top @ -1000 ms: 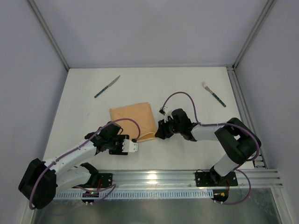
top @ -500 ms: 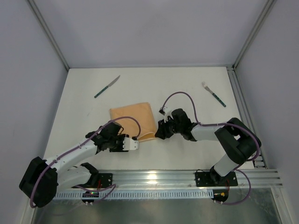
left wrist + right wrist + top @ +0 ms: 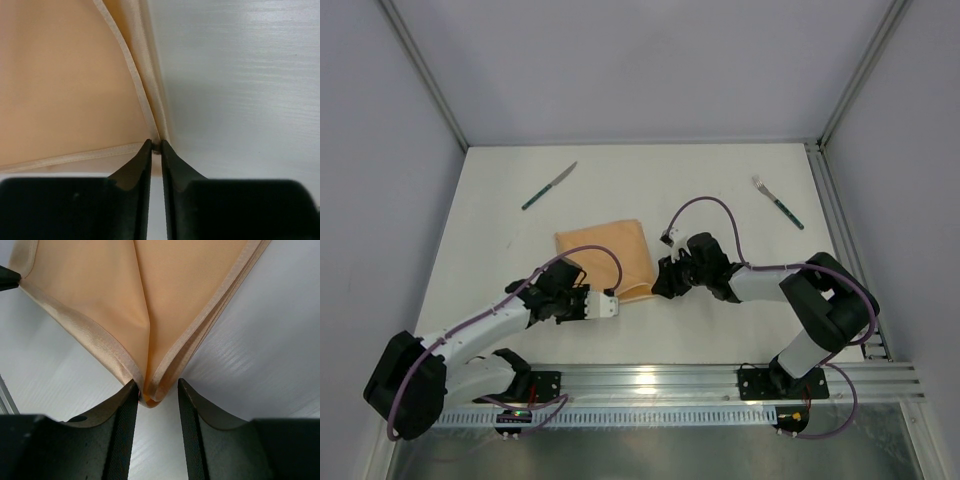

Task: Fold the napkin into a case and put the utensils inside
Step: Smooth out the upper triangle-folded napkin at the center of the board.

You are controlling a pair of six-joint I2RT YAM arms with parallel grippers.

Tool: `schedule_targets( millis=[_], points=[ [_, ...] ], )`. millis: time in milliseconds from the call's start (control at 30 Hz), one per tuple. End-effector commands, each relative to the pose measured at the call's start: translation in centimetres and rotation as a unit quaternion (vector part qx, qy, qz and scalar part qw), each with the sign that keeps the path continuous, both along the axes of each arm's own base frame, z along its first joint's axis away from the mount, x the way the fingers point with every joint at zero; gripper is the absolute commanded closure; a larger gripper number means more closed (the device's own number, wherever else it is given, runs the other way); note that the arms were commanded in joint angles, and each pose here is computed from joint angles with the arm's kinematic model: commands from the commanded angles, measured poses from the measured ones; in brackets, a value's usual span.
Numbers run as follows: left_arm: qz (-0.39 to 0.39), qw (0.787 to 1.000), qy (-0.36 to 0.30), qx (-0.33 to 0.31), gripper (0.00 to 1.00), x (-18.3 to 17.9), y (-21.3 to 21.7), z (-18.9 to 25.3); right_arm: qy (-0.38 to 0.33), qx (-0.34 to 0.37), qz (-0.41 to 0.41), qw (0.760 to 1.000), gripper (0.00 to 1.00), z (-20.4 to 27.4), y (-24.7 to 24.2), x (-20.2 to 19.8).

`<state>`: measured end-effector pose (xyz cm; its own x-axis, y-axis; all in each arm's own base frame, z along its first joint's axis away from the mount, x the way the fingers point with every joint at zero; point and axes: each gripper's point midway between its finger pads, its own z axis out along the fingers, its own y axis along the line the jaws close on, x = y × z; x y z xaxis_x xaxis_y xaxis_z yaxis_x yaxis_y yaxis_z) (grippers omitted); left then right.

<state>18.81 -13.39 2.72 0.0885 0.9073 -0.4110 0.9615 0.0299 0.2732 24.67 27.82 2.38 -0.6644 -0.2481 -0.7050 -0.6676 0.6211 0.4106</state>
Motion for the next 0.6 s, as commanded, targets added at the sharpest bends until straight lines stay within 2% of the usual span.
schedule_targets(
  millis=[0, 167, 367, 567],
  points=[
    [0.003, 1.0, -0.026, -0.006, 0.98, 1.4, -0.6, 1.2, 0.004, -0.029, -0.006, 1.0, 0.58, -0.8, -0.8, -0.3],
    [0.019, 0.999, -0.046, 0.007, 1.0, 2.0, 0.2, 1.7, 0.006, -0.022, 0.001, 1.0, 0.51, -0.4, -0.7, -0.5],
    [0.052, 0.995, -0.079, -0.017, 1.0, 2.5, 0.9, 3.6, -0.019, -0.015, 0.0, 1.0, 0.48, 1.3, -0.9, -0.5],
    [0.047, 0.997, -0.063, 0.024, 1.0, 0.8, 3.0, 1.7, -0.022, 0.0, 0.026, 0.999, 0.46, 1.8, 0.0, -2.3]
  ],
)
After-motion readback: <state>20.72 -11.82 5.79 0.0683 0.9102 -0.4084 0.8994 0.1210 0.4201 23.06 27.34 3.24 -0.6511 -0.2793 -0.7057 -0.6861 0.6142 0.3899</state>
